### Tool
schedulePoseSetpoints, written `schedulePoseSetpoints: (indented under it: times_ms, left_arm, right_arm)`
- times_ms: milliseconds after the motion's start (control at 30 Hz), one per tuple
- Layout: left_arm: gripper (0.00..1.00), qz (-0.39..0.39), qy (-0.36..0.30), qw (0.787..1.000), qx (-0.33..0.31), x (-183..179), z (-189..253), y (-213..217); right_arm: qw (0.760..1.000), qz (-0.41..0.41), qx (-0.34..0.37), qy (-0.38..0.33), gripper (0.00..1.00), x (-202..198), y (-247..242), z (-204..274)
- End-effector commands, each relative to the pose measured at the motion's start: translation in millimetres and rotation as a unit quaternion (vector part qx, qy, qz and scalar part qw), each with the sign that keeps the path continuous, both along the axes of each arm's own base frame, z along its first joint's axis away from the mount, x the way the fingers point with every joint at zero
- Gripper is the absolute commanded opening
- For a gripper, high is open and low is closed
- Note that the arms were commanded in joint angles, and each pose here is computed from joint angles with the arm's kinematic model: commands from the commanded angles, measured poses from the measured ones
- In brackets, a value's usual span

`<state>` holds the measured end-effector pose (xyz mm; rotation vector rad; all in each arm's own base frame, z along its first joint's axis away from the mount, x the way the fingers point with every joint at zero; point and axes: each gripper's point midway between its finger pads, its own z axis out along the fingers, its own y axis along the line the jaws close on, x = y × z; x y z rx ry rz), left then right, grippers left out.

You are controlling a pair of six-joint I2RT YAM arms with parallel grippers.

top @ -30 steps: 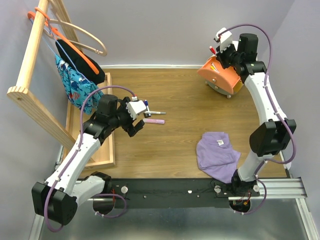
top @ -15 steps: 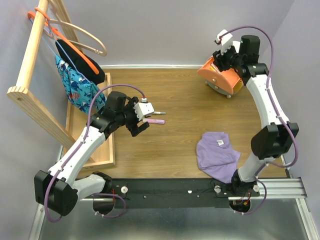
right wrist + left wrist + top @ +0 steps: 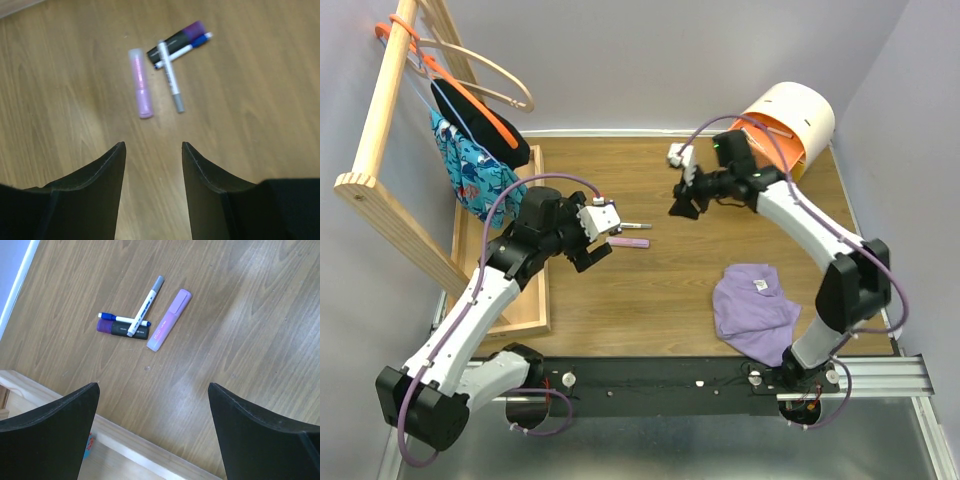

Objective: Sort the stationery into containers
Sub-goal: Place the pen in the drawer, then pick up the pen from the center of the board.

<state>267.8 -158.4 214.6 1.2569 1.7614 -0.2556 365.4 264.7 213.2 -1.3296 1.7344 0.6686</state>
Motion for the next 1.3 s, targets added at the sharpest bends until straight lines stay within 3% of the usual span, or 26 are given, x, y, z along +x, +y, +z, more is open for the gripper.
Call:
schedulePoseSetpoints:
  times_ms: [0, 467, 733, 1267]
  left_arm:
    - [0.99, -0.009, 0.011, 1.0, 0.009, -17.9, -5.0, 6.6]
    - [0.99, -0.007, 0.022, 1.0, -0.014, -36.2, 7.2, 19.3]
    - [0.99, 0.013, 0.027, 0.999, -0.028, -28.9, 11.6, 24.1]
    - [0.99, 0.023, 0.045, 0.998, -0.047, -24.7, 9.4, 23.4]
  right_arm:
    - [0.998, 0.019, -0.033, 0.049, 0.54, -3.0, 29.3, -52.9]
    - [0.988, 0.118, -0.095, 0.036, 0.47, 14.2, 103.4, -126.4]
    - [0.975, 0.155, -0.153, 0.036, 0.48, -3.5, 107.1, -168.0]
    - [0.965, 0.133, -0.221, 0.055, 0.49, 0.2, 94.5, -212.8]
